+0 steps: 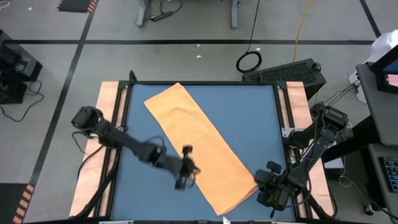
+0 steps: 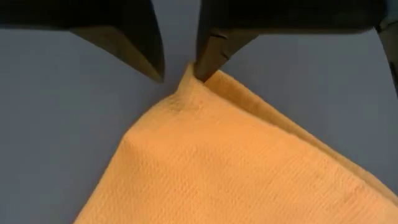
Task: Roll towel into tight, uniform cylinder
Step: Fold the orange microfiber cloth
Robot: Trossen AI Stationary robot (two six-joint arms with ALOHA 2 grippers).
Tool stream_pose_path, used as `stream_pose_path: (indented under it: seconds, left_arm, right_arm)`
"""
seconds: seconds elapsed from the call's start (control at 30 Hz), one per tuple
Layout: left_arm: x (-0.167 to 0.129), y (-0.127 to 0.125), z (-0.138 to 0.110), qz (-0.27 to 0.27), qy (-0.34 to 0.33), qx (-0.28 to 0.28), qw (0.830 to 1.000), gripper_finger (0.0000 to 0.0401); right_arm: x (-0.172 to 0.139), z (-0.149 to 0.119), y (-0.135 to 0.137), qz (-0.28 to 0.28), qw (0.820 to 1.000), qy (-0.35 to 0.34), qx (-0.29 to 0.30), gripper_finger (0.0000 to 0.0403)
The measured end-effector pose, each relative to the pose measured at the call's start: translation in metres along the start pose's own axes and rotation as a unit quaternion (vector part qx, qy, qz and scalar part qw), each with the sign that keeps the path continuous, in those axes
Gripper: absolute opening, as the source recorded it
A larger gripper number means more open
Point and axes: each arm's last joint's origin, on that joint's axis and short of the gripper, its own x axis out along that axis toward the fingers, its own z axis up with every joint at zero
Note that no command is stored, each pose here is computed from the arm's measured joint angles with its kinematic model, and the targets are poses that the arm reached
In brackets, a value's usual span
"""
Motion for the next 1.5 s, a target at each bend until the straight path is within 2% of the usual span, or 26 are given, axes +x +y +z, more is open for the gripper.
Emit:
stream_pose_path:
  seconds: [0.13, 0.2, 0.27, 0.37, 0.5, 0.6, 0.77, 0.87, 1.03, 1.17, 1.3, 1.5]
  left_arm:
    - [0.006, -0.047, 0.005, -0.021, -0.058, 0.05, 0.997, 0.0093]
    - [0.013, -0.064, 0.0, -0.027, -0.06, 0.085, 0.994, 0.0122]
    - [0.023, -0.076, -0.008, -0.031, -0.048, 0.113, 0.992, 0.0142]
    - [0.04, -0.086, -0.014, -0.035, -0.037, 0.137, 0.989, 0.015]
    - [0.065, -0.094, -0.015, -0.052, -0.027, 0.18, 0.982, 0.0131]
    - [0.08, -0.097, -0.009, -0.083, -0.02, 0.203, 0.975, 0.0107]
    - [0.096, -0.094, -0.007, -0.125, 0.04, 0.217, 0.967, 0.0082]
    - [0.101, -0.092, -0.004, -0.121, 0.048, 0.223, 0.966, 0.0085]
    - [0.108, -0.084, -0.01, -0.132, 0.064, 0.228, 0.963, 0.0119]
    - [0.114, -0.08, -0.013, -0.137, 0.062, 0.243, 0.958, 0.014]
    - [0.122, -0.073, -0.024, -0.155, 0.089, 0.239, 0.954, 0.0141]
    - [0.129, -0.068, -0.028, -0.143, 0.09, 0.257, 0.952, 0.0098]
  right_arm:
    - [-0.001, -0.002, -0.006, -0.026, 0.999, 0.024, 0.02, 0.0132]
    - [-0.002, -0.004, -0.006, -0.027, 0.999, 0.031, 0.029, 0.0145]
    - [-0.003, -0.006, -0.001, 0.0, 0.999, 0.027, 0.028, 0.0153]
    - [-0.006, -0.012, 0.011, 0.058, 0.998, 0.009, 0.026, 0.0154]
    - [-0.01, -0.018, 0.018, 0.092, 0.995, -0.008, 0.042, 0.0146]
    - [-0.015, -0.019, 0.022, 0.106, 0.993, -0.023, 0.053, 0.0141]
    - [-0.027, -0.013, 0.035, 0.142, 0.985, -0.095, 0.037, 0.0139]
    - [-0.033, -0.008, 0.045, 0.176, 0.972, -0.151, 0.021, 0.0139]
    - [-0.036, -0.004, 0.064, 0.231, 0.946, -0.228, -0.011, 0.0139]
    - [-0.024, -0.007, 0.079, 0.252, 0.934, -0.252, -0.04, 0.0139]
    - [-0.002, -0.014, 0.092, 0.261, 0.929, -0.254, -0.059, 0.0139]
    - [0.03, -0.021, 0.107, 0.265, 0.93, -0.244, -0.069, 0.0139]
